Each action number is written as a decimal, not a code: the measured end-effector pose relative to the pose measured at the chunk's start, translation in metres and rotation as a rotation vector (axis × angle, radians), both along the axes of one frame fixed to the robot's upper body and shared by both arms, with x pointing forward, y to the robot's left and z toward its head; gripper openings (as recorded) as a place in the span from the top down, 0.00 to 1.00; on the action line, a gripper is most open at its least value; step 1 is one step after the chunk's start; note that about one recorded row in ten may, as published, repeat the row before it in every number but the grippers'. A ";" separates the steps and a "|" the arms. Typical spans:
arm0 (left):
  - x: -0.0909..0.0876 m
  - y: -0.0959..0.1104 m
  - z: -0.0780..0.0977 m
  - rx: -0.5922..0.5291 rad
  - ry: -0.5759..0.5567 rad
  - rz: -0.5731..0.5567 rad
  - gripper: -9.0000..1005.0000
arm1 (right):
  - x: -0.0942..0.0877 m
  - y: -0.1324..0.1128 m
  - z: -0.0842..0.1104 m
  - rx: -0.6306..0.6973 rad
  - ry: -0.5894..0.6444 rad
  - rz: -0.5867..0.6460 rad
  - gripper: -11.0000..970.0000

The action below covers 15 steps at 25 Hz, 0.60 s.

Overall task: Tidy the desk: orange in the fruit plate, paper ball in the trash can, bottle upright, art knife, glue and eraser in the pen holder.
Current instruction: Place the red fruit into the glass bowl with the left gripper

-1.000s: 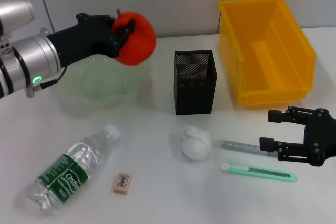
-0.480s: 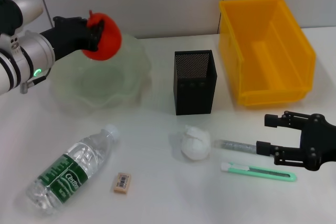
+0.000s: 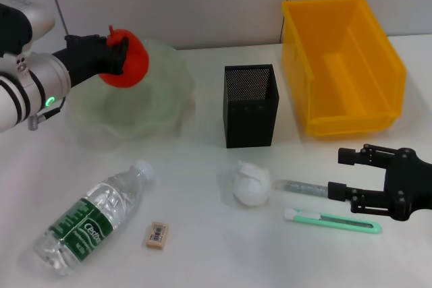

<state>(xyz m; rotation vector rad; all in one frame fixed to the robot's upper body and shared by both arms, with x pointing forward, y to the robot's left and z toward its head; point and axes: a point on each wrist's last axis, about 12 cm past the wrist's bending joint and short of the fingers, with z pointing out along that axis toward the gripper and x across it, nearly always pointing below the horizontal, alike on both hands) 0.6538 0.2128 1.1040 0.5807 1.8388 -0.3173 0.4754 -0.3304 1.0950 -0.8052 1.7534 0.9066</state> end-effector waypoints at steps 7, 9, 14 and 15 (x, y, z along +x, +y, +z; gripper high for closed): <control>0.003 0.000 -0.002 -0.005 0.014 0.032 0.71 | -0.002 0.000 -0.001 0.009 0.004 -0.003 0.30; 0.003 0.000 -0.002 -0.016 0.014 0.037 0.62 | -0.003 0.000 -0.003 0.018 0.003 -0.004 0.30; 0.003 0.002 0.000 -0.058 -0.001 0.052 0.51 | -0.005 0.001 -0.005 0.022 -0.005 0.000 0.30; 0.003 0.003 0.001 -0.061 -0.014 0.053 0.49 | -0.005 0.001 -0.006 0.022 -0.004 -0.001 0.30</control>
